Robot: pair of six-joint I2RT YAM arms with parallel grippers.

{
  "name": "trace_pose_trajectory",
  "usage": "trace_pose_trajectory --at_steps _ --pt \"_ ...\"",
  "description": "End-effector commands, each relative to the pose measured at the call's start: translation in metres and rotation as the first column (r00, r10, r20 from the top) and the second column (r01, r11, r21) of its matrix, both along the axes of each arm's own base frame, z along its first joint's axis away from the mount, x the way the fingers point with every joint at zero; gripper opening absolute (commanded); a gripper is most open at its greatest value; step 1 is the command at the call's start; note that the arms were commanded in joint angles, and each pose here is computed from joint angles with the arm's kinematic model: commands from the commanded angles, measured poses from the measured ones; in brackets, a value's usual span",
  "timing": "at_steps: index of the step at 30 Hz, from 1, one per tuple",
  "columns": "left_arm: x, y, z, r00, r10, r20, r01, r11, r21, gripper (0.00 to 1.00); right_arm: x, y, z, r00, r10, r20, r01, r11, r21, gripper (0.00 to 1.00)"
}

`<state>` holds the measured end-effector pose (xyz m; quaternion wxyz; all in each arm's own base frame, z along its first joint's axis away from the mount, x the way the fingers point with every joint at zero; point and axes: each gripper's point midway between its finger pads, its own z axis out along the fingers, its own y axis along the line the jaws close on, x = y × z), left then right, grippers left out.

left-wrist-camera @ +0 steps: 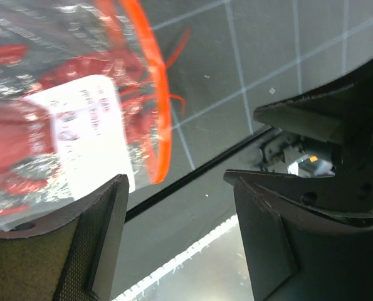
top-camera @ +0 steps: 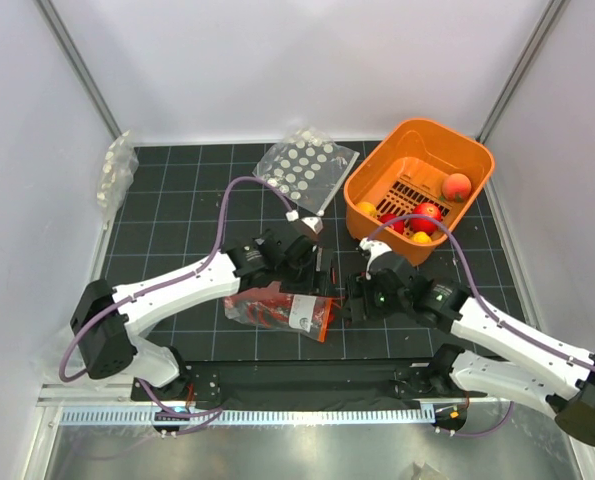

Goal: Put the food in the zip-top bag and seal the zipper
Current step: Place the zipper food storage bag at the center of the board, then adjust the fake lobster in the zipper food storage bag.

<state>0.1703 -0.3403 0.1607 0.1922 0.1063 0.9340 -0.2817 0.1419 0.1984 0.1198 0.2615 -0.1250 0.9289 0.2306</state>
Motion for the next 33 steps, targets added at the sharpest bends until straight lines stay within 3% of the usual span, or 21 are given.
trace_pose_trajectory --at_steps 1,8,16,18,22,30,33 --pt "0.007 0.024 0.024 0.992 0.11 0.065 -0.11 0.994 -0.013 0.72 0.007 0.015 0.0 0.999 0.039 0.024 -0.04 0.998 0.047 0.69" --pt "-0.018 0.07 0.008 0.946 0.319 -0.05 -0.322 0.945 -0.052 0.76 0.022 0.029 -0.025 0.99 0.124 0.069 -0.124 0.992 -0.004 0.65" --pt "-0.023 0.135 -0.022 0.819 0.559 -0.129 -0.564 0.826 -0.005 0.85 0.039 0.061 -0.057 0.97 0.237 0.058 -0.231 0.968 -0.096 0.65" --pt "-0.029 0.141 -0.036 0.807 0.555 -0.2 -0.565 0.825 0.007 0.85 0.041 0.075 -0.05 0.953 0.287 0.098 -0.275 0.954 -0.12 0.66" --pt "-0.013 0.159 -0.046 0.772 0.598 -0.217 -0.606 0.795 0.034 0.85 0.032 0.098 -0.048 0.91 0.39 0.14 -0.374 0.919 -0.124 0.76" --pt "0.014 0.161 -0.058 0.791 0.565 -0.235 -0.55 0.825 0.132 0.86 0.026 0.115 -0.056 0.813 0.552 0.186 -0.517 0.83 -0.21 0.87" --pt "0.026 0.165 -0.055 0.794 0.566 -0.221 -0.545 0.824 0.156 0.86 0.018 0.125 -0.062 0.765 0.62 0.174 -0.591 0.783 -0.193 0.86"
